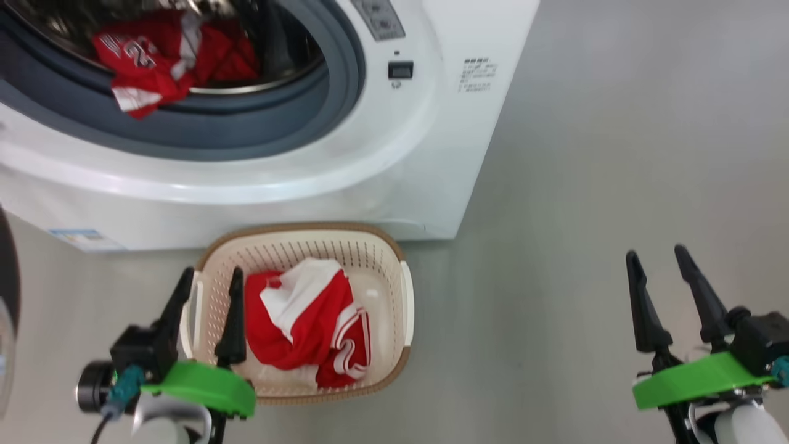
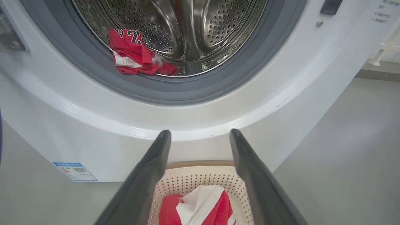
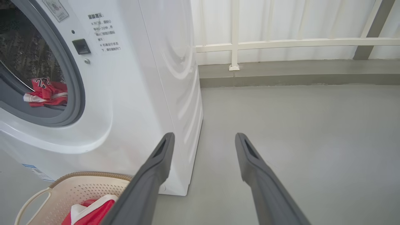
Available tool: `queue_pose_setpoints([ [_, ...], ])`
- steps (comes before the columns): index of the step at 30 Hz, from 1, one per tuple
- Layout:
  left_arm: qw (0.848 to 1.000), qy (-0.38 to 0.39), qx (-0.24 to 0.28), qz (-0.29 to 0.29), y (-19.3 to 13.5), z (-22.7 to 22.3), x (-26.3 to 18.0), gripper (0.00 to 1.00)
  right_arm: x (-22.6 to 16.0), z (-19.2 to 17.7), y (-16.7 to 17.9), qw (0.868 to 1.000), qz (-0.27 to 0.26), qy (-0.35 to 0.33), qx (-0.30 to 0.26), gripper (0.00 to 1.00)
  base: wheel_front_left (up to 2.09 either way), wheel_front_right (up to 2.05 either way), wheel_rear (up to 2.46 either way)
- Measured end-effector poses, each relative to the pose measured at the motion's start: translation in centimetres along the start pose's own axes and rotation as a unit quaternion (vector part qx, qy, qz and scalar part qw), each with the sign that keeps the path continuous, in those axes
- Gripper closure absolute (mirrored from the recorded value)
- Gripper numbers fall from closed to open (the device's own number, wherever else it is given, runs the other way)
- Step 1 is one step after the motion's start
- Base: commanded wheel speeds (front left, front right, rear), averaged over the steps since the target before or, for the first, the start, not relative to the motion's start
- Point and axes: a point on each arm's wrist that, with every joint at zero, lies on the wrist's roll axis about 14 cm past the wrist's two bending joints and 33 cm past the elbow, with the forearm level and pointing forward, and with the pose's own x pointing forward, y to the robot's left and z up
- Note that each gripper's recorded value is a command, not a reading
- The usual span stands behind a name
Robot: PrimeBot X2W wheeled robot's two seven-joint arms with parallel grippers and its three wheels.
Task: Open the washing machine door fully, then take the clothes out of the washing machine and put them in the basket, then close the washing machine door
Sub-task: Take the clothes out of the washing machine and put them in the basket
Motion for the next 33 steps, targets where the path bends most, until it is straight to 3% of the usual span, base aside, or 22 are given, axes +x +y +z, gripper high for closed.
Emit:
queue_pose_setpoints([
  [20, 0.996, -0.089, 0.018, 0.023, 1.1, 5.2, -9.7, 0.00, -7.8, 1.8, -0.7, 1.000, -0.009, -0.023, 0.000, 0.00, 0.00, 0.00, 0.00],
  [33, 0.993, -0.101, 0.025, 0.050, 2.1, 5.6, -12.8, 0.00, -9.3, 2.3, -1.1, 0.999, -0.015, -0.034, 0.003, 0.00, 0.00, 0.00, 0.00],
])
